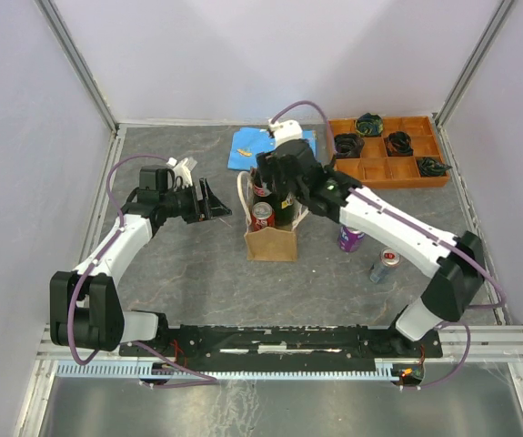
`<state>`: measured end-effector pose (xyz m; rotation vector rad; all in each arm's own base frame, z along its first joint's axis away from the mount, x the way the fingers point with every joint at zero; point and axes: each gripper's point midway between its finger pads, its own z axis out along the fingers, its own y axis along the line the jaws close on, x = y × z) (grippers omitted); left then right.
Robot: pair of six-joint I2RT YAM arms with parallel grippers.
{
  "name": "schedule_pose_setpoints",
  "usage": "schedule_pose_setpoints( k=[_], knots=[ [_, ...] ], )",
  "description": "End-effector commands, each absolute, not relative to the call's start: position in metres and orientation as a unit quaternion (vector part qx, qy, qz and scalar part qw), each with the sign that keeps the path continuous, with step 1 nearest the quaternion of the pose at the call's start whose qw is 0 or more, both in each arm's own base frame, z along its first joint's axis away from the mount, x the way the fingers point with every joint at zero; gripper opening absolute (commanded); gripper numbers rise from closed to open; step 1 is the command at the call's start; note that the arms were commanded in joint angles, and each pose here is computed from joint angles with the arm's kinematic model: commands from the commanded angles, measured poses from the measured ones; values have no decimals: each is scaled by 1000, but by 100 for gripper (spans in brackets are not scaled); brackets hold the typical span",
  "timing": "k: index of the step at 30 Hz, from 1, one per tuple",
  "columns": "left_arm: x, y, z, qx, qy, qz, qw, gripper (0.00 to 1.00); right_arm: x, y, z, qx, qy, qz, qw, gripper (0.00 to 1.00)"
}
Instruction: Place the beverage into the canvas bag
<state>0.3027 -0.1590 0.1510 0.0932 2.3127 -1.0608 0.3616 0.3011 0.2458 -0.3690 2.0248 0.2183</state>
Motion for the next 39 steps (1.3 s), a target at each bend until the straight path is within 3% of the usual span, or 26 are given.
schedule_pose_setpoints(
  k=[1,5,11,16,24,39],
  knots=[
    [306,-162,164,59,854,-411,314,79,371,224,326,-36,818,58,572,82],
    [303,-161,170,91,849,-405,327,78,363,146,326,45,845,6,533,82],
    [297,-159,165,107,853,-396,323,78,319,79,268,73,919,-60,383,85],
    [294,-160,160,108,854,-399,317,78,288,83,208,67,962,-41,261,88],
    [293,-161,161,119,852,-398,318,78,274,93,159,38,986,-38,155,91],
    [288,-161,159,118,852,-400,317,78,276,92,102,39,993,-46,102,91]
  ],
)
